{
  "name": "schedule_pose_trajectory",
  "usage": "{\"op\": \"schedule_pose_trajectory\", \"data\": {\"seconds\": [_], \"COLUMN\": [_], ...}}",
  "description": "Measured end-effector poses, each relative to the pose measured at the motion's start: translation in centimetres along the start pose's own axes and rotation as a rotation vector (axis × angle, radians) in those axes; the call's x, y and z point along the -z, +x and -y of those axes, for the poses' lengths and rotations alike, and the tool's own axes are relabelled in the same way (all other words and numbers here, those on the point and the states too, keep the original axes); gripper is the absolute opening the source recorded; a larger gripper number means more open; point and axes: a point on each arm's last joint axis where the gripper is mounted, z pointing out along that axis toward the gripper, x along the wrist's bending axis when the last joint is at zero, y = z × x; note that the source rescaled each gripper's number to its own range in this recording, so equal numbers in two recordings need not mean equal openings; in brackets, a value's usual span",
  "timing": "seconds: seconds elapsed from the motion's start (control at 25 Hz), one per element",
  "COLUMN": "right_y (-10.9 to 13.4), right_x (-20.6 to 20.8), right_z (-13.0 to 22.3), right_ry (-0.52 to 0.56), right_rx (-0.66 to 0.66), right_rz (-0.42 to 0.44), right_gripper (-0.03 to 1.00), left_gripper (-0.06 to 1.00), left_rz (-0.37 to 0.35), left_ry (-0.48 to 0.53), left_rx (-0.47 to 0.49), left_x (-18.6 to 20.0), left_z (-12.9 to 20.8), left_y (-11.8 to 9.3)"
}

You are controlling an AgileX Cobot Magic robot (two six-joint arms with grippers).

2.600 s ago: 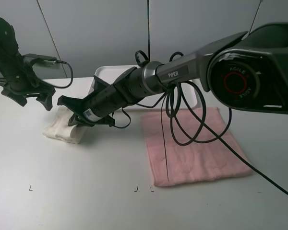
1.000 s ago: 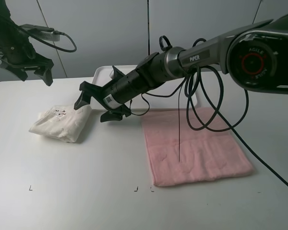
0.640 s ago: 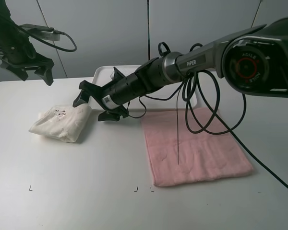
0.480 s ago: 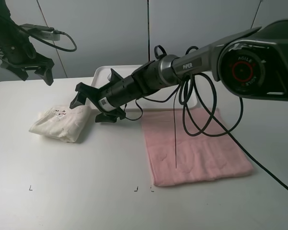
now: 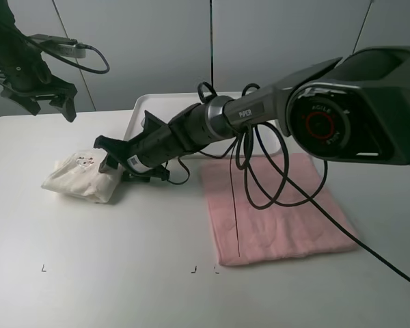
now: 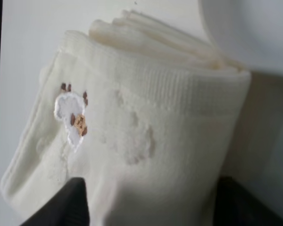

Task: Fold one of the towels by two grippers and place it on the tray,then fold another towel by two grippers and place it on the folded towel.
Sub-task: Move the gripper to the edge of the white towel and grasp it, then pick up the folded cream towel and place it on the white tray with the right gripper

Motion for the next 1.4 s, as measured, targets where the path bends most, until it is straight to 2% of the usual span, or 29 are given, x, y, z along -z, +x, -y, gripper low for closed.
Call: {"op": "schedule_pose_trajectory", "data": {"seconds": [0.12,0.2,0.32,0.44,0.52,0.6,0.84,1.12,1.24,1.4], "right_y": [-0.2,-0.2,0.2,1.8,2.6,2.4,-2.1,-8.1,-9.3,-9.7], "right_x": [-0.2,-0.2,0.1,1.1,2.3,3.6,7.6,12.9,14.0,14.2], "right_z": [0.1,0.1,-0.1,-0.6,-1.6,-3.0,-8.2,-13.0,-13.7,-13.7], "right_ry": [-0.008,-0.01,-0.016,-0.044,-0.075,-0.106,-0.191,-0.289,-0.307,-0.298], "right_rx": [0.014,0.043,0.093,0.139,0.147,0.142,0.084,-0.052,-0.069,-0.071], "right_rz": [0.013,0.015,0.012,-0.005,-0.021,-0.024,0.06,0.136,0.157,0.186], "right_gripper": [0.22,0.07,0.06,0.06,0.06,0.06,0.06,0.06,0.06,0.06], "left_gripper": [0.98,0.98,0.98,0.98,0.98,0.98,0.98,0.98,0.98,0.98], "left_rz": [0.0,0.002,0.002,0.002,0.003,0.003,0.005,0.025,0.035,0.037], "left_ry": [0.002,0.002,0.004,0.004,0.006,0.006,0.012,0.01,0.009,0.008], "left_rx": [0.0,0.001,0.001,0.001,0.001,0.001,0.002,0.015,0.019,0.02], "left_x": [0.0,0.0,0.0,0.0,0.0,0.0,0.0,0.0,0.0,0.0], "left_z": [0.0,0.0,0.0,0.0,0.1,0.1,0.1,0.1,0.1,0.1], "left_y": [0.0,0.0,0.0,0.0,0.0,0.0,0.0,-0.2,-0.3,-0.3]}}
